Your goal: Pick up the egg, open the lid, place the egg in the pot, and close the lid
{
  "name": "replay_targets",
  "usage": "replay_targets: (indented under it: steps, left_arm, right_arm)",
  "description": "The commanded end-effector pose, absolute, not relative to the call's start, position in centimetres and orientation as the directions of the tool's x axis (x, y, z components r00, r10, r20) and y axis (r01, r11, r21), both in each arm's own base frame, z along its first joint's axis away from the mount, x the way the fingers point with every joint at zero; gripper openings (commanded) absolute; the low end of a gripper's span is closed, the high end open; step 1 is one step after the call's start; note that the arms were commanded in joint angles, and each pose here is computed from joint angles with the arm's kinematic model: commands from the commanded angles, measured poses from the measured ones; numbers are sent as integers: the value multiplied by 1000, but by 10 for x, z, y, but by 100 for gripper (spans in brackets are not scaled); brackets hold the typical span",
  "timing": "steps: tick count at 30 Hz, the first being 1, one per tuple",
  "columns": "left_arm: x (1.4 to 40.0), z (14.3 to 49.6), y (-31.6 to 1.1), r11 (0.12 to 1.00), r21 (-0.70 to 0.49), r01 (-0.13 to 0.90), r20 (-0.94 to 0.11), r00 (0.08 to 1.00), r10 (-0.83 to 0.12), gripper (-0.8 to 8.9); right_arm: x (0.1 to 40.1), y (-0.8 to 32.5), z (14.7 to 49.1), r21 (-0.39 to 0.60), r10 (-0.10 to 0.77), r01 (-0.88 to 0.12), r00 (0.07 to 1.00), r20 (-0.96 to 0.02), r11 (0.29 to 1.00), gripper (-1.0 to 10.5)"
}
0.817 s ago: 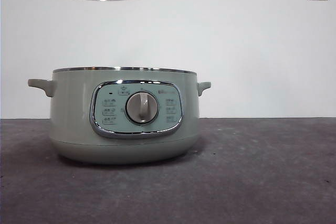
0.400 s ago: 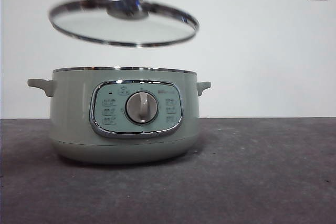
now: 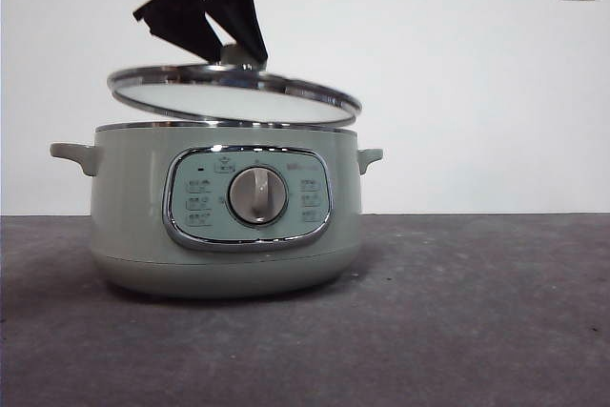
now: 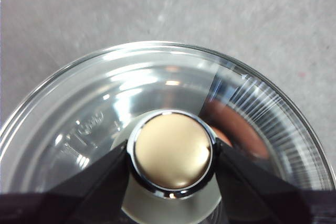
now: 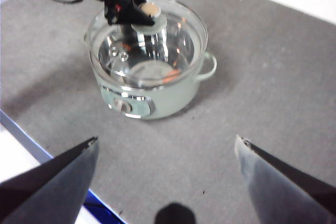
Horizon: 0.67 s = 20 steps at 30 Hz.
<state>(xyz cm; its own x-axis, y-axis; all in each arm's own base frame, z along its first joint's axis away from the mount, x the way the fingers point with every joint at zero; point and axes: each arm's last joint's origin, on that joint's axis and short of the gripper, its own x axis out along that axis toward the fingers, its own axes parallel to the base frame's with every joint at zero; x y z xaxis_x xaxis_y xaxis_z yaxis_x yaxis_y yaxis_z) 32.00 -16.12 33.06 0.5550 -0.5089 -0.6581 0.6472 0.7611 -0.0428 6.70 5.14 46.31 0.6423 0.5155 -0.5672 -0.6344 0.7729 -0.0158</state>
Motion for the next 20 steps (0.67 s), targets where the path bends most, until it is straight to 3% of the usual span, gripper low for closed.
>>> replay_targets:
  steps: [1, 8, 20]
  left_arm:
    - [322, 333, -164, 749, -30, 661, -634, 567, -526, -6]
    - [324, 321, -163, 768, -17, 640, -681, 555, -478, -6]
    - [322, 309, -153, 780, -31, 625, -726, 522, -447, -7]
  right_arm:
    - [69, 53, 450, 14, 514, -620, 636, -576, 784, 440]
    - [72, 55, 429, 30, 505, -609, 627, -593, 792, 440]
    - [75, 56, 432, 6, 484, -584, 667, -566, 812, 440]
